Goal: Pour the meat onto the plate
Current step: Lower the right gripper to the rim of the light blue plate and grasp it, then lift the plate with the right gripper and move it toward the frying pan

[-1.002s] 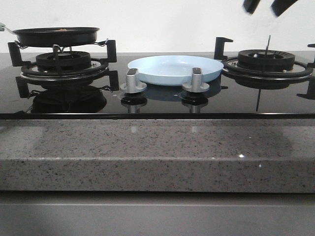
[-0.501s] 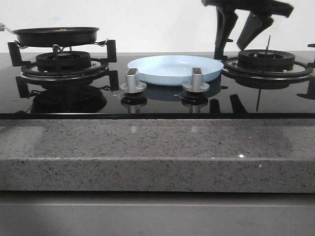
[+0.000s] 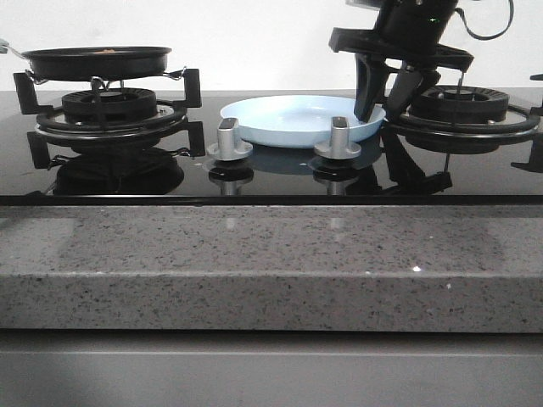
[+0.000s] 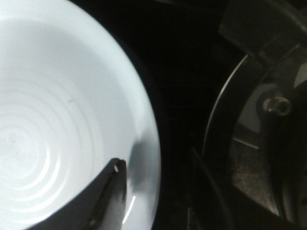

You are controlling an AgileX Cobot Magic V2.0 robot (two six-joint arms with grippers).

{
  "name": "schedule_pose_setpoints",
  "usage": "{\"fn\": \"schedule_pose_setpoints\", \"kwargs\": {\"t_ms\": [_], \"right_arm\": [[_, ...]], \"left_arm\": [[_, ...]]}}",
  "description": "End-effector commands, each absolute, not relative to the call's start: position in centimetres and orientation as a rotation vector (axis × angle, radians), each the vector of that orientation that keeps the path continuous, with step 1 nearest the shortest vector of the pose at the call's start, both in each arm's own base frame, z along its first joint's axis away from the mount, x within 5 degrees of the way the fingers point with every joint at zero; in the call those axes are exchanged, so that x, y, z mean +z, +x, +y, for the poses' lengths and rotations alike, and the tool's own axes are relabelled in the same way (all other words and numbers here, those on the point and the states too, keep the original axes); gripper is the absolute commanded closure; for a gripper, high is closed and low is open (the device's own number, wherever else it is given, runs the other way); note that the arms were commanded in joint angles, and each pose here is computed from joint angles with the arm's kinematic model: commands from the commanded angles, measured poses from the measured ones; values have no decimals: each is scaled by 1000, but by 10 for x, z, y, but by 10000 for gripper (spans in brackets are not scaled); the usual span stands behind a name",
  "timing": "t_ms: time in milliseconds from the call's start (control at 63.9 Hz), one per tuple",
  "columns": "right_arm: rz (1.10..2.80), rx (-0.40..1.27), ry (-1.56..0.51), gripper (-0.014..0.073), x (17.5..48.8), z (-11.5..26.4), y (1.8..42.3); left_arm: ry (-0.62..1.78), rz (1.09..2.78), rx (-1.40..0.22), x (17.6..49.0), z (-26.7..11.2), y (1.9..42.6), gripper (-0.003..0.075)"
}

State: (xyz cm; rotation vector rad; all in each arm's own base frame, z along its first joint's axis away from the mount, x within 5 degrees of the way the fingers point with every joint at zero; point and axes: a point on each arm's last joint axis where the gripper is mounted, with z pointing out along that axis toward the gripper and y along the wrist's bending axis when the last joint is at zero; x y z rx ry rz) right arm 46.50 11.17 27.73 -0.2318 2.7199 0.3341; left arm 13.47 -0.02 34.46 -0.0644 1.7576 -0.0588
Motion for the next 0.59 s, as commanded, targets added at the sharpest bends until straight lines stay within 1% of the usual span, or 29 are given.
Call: {"fn": "schedule_pose_setpoints", "kwargs": {"t_ms": [0, 94, 156, 188, 266, 376, 438, 579], "right_arm": [[2610, 359, -259, 258, 313, 112, 458], [2613, 356, -274, 261, 312, 113, 459], [2613, 356, -274, 304, 312, 113, 459], [2613, 356, -274, 342, 312, 113, 459], [2614, 356, -274, 484, 312, 113, 459], [2614, 356, -274, 638, 312, 113, 459], [2613, 356, -276, 666, 313, 113, 458], [2603, 358, -283, 666, 322, 113, 457]], "left_arm": [[-67, 1643, -68, 362, 0, 135, 105], [-67, 1643, -68, 362, 0, 135, 105], [-67, 1643, -68, 362, 0, 135, 105], [-67, 1643, -68, 362, 0, 135, 105], [-67, 1643, -68, 362, 0, 135, 105], [-67, 1643, -68, 362, 0, 135, 105], [-67, 1643, -68, 362, 0, 135, 105], [-67, 1643, -68, 362, 0, 135, 105]]}}
